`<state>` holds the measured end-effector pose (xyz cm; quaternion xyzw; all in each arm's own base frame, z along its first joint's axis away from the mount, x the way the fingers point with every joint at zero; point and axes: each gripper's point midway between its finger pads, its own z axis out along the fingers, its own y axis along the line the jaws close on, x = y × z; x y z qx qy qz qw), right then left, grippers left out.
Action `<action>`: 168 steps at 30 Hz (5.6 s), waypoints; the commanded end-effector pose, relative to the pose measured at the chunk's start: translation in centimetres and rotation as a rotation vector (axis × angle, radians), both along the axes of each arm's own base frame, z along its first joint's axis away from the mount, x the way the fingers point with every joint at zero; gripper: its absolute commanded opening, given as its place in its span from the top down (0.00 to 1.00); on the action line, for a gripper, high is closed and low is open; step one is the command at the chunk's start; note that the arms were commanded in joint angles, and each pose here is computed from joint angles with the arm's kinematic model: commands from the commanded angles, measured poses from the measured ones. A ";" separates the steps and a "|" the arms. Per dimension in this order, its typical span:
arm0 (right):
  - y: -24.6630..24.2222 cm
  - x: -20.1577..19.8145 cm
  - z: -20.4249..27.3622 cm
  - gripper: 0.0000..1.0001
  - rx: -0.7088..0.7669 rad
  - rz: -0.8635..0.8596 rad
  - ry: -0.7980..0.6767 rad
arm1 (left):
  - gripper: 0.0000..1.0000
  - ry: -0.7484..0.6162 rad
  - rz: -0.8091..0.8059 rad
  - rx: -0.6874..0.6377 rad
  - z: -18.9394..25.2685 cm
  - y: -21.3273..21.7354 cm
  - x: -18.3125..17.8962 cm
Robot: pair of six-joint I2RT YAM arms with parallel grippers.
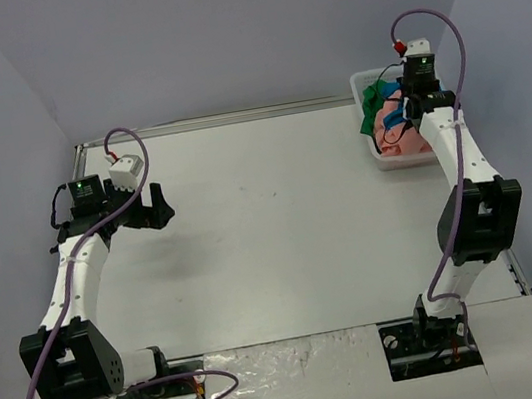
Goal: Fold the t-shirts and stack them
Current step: Grab crumpled tshirt from bin with the right arm, then move the tshirt to the center of the board, then flatten out the tshirt
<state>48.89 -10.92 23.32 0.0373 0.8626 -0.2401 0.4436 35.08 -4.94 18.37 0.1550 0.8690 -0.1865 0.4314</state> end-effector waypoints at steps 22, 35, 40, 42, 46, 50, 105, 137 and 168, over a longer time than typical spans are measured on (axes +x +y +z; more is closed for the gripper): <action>2.1 -0.2 14.9 1.00 0.025 0.075 -0.279 | 0.06 -0.032 -0.013 -0.002 1.4 -0.3 0.0; 15.4 -5.1 24.5 1.00 0.273 0.611 -0.450 | 0.06 -0.025 0.025 0.056 1.5 0.8 0.5; 20.1 -8.1 24.6 1.00 0.380 0.834 -0.407 | 0.06 -0.054 0.044 0.081 2.3 1.3 0.5; 22.3 -9.8 24.1 1.00 0.442 0.963 -0.364 | 0.06 -0.057 0.041 0.080 2.4 1.2 0.3; 25.8 -13.3 20.5 0.78 0.561 1.174 -0.228 | 0.06 -0.065 0.051 0.085 2.8 1.5 0.2; 27.2 -15.7 13.3 0.00 0.566 1.265 0.007 | 0.06 -0.072 0.055 0.081 3.1 1.6 0.1; 27.0 -17.9 2.2 1.00 0.219 1.214 0.438 | 0.24 -0.008 -0.355 0.110 1.7 -8.3 -1.1; 19.1 -16.8 0.3 1.00 0.189 0.932 0.388 | 0.02 -0.049 -0.584 0.226 -6.1 -25.2 3.2; 16.8 -9.0 7.6 1.00 0.202 0.860 0.149 | 0.98 -0.496 -0.189 0.556 21.6 -10.9 1.5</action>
